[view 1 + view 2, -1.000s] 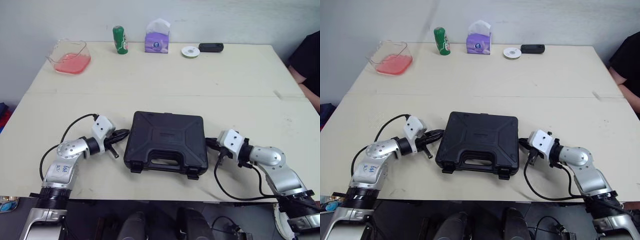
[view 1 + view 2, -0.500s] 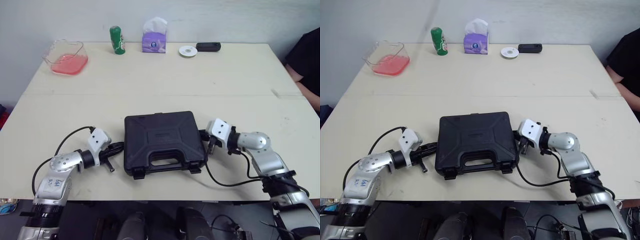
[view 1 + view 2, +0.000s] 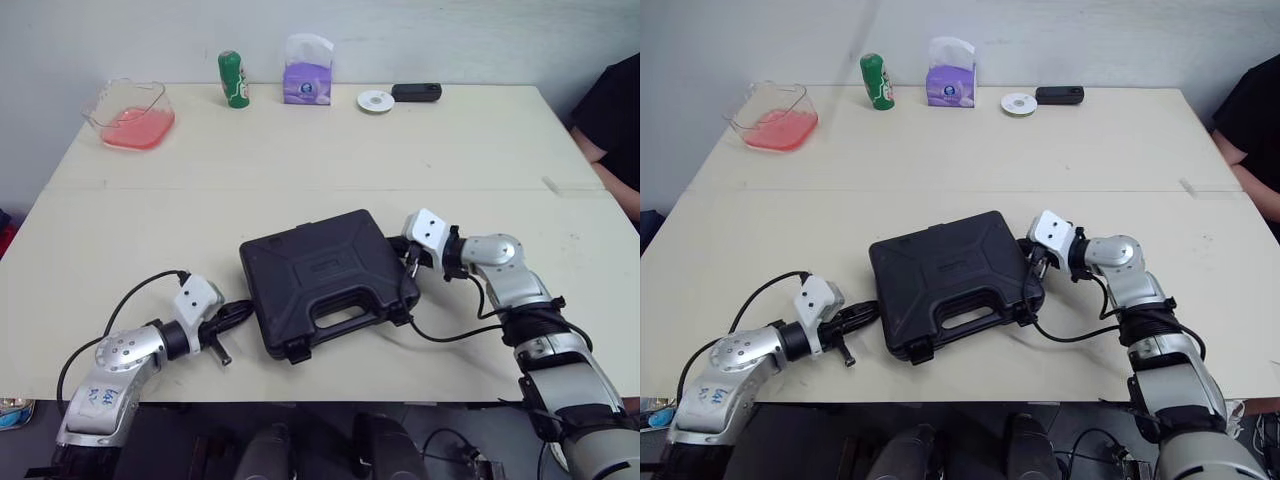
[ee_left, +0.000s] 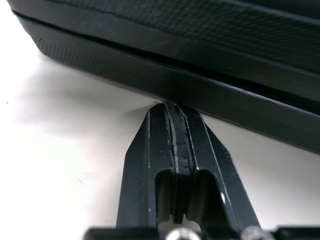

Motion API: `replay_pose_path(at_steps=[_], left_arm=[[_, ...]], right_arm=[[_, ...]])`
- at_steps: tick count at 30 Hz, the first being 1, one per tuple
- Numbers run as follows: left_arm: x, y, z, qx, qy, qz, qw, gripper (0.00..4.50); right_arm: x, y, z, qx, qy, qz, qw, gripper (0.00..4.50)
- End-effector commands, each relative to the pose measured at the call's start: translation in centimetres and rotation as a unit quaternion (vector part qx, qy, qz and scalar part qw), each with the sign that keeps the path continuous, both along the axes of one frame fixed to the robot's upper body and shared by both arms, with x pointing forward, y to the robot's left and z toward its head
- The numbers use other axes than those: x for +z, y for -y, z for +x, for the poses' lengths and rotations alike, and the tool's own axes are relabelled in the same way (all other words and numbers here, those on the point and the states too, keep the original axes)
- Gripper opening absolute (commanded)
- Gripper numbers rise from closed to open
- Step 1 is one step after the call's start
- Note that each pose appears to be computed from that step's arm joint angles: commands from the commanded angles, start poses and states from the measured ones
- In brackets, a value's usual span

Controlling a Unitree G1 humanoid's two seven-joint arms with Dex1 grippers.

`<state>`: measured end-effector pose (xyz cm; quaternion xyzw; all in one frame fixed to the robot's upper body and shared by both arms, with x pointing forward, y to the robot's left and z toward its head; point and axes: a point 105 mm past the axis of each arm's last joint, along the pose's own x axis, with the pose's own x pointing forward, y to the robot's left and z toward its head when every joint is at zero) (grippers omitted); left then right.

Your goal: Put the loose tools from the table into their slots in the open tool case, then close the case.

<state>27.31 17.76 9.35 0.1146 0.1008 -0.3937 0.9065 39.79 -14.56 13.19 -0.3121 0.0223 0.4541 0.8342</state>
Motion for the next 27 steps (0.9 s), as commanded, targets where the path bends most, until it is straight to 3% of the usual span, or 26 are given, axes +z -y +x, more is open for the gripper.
replay_pose_path(at_steps=[1,6,11,16,21,27], left_arm=[[2.7,-0.2,-0.4,-0.015,0.053,-0.013,0.998,0.04],[5.6,-0.1,-1.4,-0.056,0.087,-0.047,0.994,0.04],[8.9,1.4,-1.8,-0.125,0.097,-0.076,0.984,0.04],[11.7,4.3,-0.3,-0.186,0.117,-0.077,0.973,0.04],[12.2,7.6,1.8,-0.236,0.108,-0.065,0.963,0.04],[12.3,14.1,3.5,-0.322,0.085,-0.066,0.941,0.04]], right_arm=[[2.5,1.7,-0.2,-0.007,0.037,0.029,0.999,0.0],[3.6,4.0,-2.1,-0.015,0.045,0.073,0.996,0.0],[4.2,6.6,-6.6,-0.003,0.051,0.113,0.992,0.0],[3.1,7.4,-10.7,-0.018,0.021,0.141,0.99,0.0],[0.7,6.5,-14.2,-0.017,-0.026,0.139,0.99,0.0],[-1.4,4.8,-15.9,-0.021,-0.059,0.154,0.986,0.0]])
